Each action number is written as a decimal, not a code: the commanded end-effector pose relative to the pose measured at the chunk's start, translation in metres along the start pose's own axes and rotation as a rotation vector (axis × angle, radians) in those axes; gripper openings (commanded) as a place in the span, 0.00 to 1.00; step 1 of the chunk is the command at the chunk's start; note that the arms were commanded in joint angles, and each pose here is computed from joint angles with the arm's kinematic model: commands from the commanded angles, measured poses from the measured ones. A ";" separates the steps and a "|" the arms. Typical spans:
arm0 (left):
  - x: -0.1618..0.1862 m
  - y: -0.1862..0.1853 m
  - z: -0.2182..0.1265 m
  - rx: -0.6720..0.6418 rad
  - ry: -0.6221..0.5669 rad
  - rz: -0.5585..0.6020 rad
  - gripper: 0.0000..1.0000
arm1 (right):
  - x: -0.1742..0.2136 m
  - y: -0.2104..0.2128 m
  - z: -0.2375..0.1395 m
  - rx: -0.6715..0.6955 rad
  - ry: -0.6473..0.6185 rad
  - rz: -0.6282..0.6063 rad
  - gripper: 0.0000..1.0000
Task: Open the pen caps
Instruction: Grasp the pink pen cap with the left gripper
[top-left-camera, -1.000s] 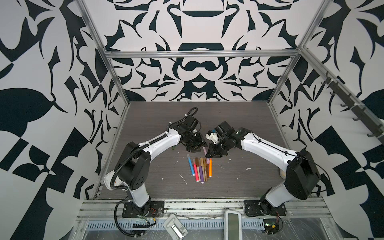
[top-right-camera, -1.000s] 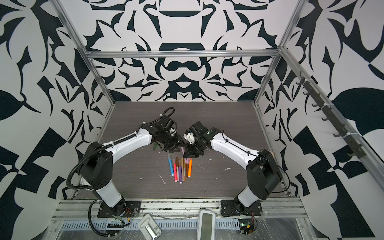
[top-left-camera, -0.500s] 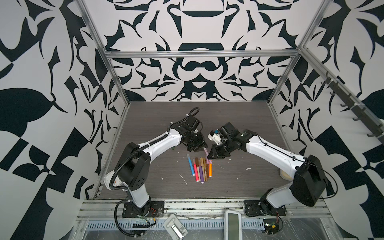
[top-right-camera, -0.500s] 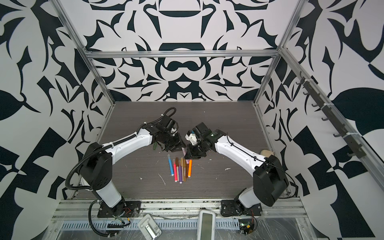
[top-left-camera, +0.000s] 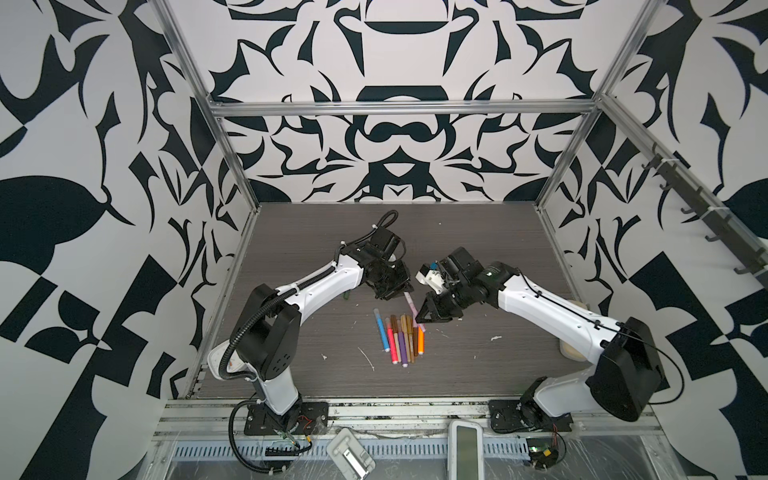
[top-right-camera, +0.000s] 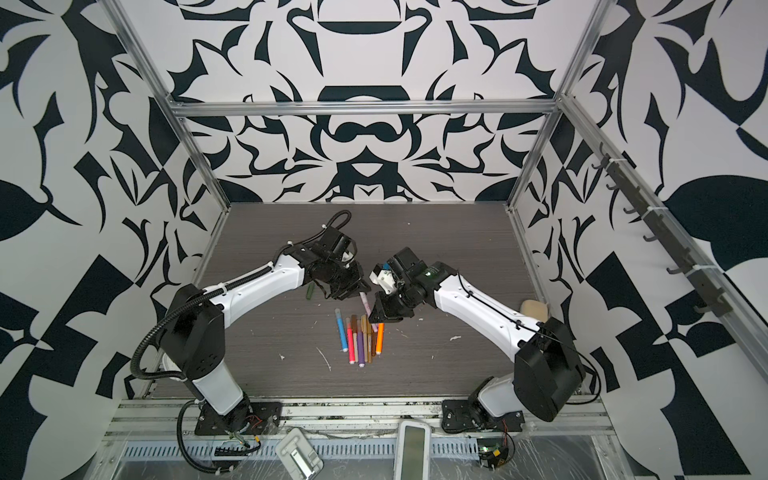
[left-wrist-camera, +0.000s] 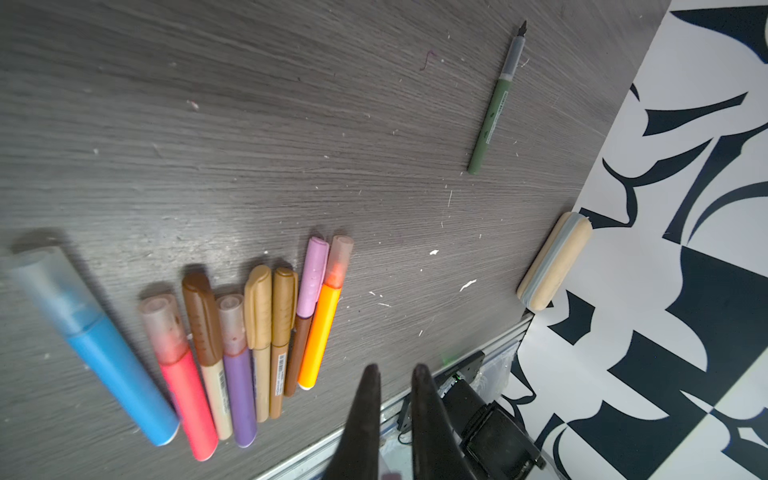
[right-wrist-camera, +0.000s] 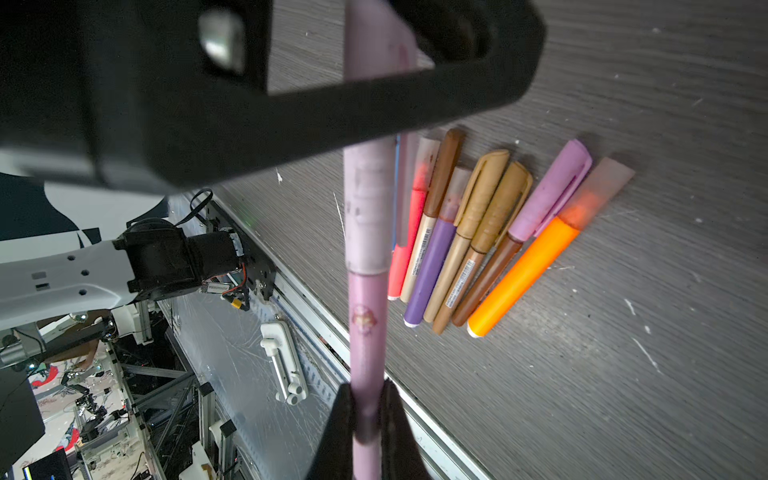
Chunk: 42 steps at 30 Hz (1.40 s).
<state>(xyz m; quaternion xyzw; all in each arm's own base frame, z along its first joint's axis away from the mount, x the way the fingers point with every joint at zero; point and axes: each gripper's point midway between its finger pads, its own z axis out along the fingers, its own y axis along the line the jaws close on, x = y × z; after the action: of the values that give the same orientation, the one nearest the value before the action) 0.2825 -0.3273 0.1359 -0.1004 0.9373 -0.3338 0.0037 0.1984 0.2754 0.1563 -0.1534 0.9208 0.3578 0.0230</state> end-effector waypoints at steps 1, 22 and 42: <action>-0.002 0.002 0.001 -0.014 0.004 0.006 0.00 | -0.003 -0.002 -0.007 0.030 -0.018 0.008 0.02; 0.002 0.004 -0.009 -0.001 -0.018 0.005 0.23 | -0.020 0.004 0.013 -0.048 -0.011 0.091 0.00; -0.013 -0.010 -0.015 0.115 -0.035 0.020 0.00 | -0.016 0.001 0.009 -0.007 0.002 0.091 0.00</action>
<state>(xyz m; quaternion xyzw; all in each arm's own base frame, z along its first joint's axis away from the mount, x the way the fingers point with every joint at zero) 0.2870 -0.3268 0.1374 -0.0907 0.9295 -0.3571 0.0159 0.2120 0.2869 0.1432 -0.1035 0.9257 0.3637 -0.0040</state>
